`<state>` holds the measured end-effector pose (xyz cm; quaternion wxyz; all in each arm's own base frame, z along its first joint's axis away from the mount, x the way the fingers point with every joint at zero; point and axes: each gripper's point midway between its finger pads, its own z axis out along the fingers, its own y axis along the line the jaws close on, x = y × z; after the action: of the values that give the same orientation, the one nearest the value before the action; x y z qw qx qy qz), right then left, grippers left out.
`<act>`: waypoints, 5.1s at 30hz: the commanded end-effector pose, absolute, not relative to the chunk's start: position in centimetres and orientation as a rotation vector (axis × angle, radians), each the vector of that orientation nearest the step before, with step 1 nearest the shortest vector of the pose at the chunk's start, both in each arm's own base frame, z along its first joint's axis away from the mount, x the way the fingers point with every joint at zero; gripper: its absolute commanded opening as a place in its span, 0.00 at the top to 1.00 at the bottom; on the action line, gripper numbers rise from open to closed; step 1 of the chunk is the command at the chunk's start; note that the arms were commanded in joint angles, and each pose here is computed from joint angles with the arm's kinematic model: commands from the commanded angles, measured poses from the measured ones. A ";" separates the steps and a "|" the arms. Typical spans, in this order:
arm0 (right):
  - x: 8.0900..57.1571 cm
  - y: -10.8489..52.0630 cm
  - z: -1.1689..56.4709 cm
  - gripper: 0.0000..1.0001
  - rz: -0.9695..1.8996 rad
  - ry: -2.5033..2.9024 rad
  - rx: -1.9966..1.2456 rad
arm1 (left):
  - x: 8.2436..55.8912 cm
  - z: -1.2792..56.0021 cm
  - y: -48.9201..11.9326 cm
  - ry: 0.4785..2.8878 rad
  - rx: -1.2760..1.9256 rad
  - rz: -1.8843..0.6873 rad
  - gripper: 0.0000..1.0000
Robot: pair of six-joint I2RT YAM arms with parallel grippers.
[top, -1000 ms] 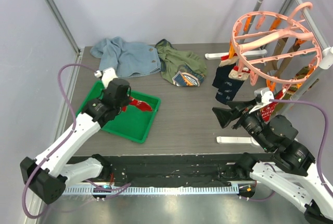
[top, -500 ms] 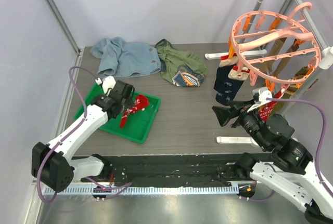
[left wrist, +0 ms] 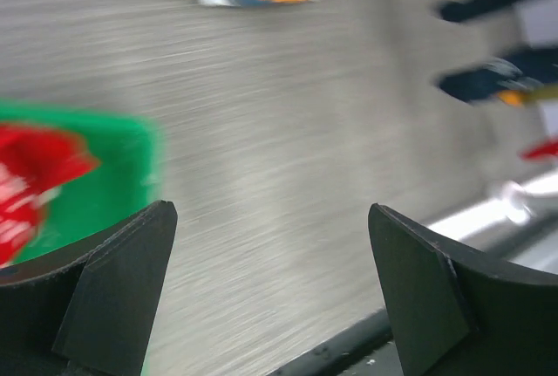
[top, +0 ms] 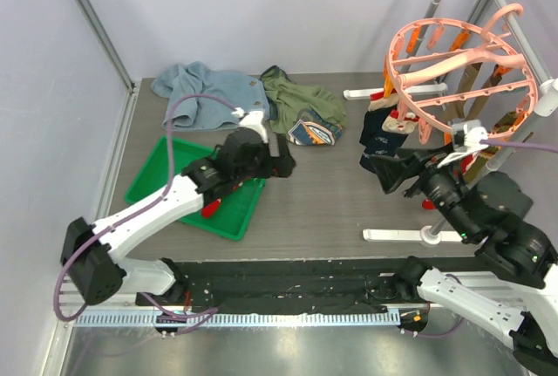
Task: Remove the socks clipped to the hanger
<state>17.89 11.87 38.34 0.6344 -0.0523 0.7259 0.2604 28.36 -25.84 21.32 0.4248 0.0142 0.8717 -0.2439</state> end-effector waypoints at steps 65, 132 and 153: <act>16.4 6.2 44.4 0.31 0.529 1.540 0.077 | 23.0 27.3 -61.8 1.528 0.624 -1.270 1.00; 25.1 1.7 37.0 0.43 -0.313 1.790 0.399 | 18.0 34.3 -49.5 1.382 0.505 -1.145 1.00; 27.9 1.4 36.1 0.46 -0.260 1.813 0.382 | 18.1 33.5 -50.3 1.391 0.511 -1.150 1.00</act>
<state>27.36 1.80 34.51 0.5740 0.1477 0.7976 -0.1120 18.36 -50.33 30.42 0.5706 0.2344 0.6309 -0.4706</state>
